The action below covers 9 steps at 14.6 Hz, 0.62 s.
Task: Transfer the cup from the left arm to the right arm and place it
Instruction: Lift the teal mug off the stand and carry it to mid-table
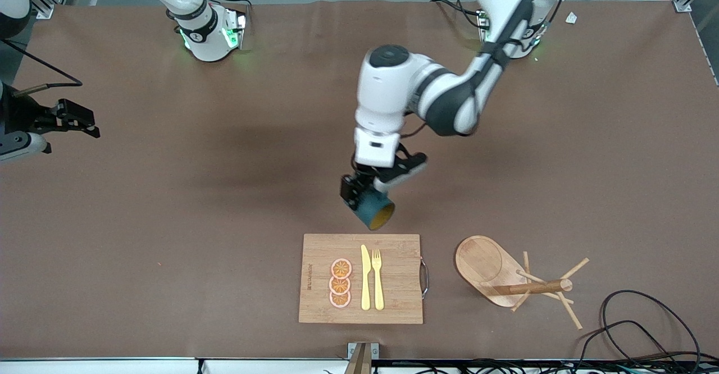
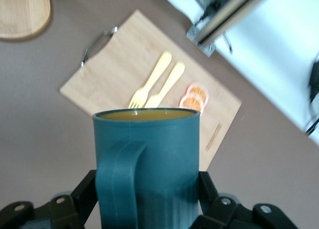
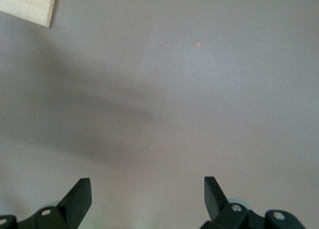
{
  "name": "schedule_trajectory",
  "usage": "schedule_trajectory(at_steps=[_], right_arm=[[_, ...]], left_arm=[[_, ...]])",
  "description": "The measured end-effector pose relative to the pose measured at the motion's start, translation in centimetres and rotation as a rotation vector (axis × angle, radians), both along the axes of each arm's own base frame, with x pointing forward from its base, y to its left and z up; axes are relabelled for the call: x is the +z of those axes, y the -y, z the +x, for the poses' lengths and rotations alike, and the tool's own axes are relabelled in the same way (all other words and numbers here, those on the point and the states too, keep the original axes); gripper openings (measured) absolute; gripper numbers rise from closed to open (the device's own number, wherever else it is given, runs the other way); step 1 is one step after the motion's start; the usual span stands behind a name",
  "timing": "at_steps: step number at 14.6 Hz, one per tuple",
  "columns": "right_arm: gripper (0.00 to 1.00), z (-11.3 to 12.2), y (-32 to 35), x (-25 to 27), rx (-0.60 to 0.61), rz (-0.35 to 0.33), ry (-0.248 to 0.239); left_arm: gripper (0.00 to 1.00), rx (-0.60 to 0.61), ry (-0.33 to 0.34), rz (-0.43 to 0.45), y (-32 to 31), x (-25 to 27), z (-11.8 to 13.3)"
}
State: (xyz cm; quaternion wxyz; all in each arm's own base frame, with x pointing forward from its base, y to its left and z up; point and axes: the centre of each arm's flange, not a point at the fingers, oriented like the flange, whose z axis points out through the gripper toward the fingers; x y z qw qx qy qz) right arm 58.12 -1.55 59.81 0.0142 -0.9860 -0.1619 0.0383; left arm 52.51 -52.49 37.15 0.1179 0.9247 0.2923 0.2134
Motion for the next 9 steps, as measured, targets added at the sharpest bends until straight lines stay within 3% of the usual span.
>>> schedule_trajectory(at_steps=[5, 9], right_arm=[[1.0, -0.1, 0.1, -0.1, -0.001, -0.002, -0.012], [1.0, -0.1, 0.2, -0.1, -0.002, -0.006, -0.013]], left_arm=[[0.84, -0.141, 0.143, 0.266, 7.0, -7.7, -9.4], [0.84, -0.202, 0.366, 0.431, 9.6, -14.9, -15.0]])
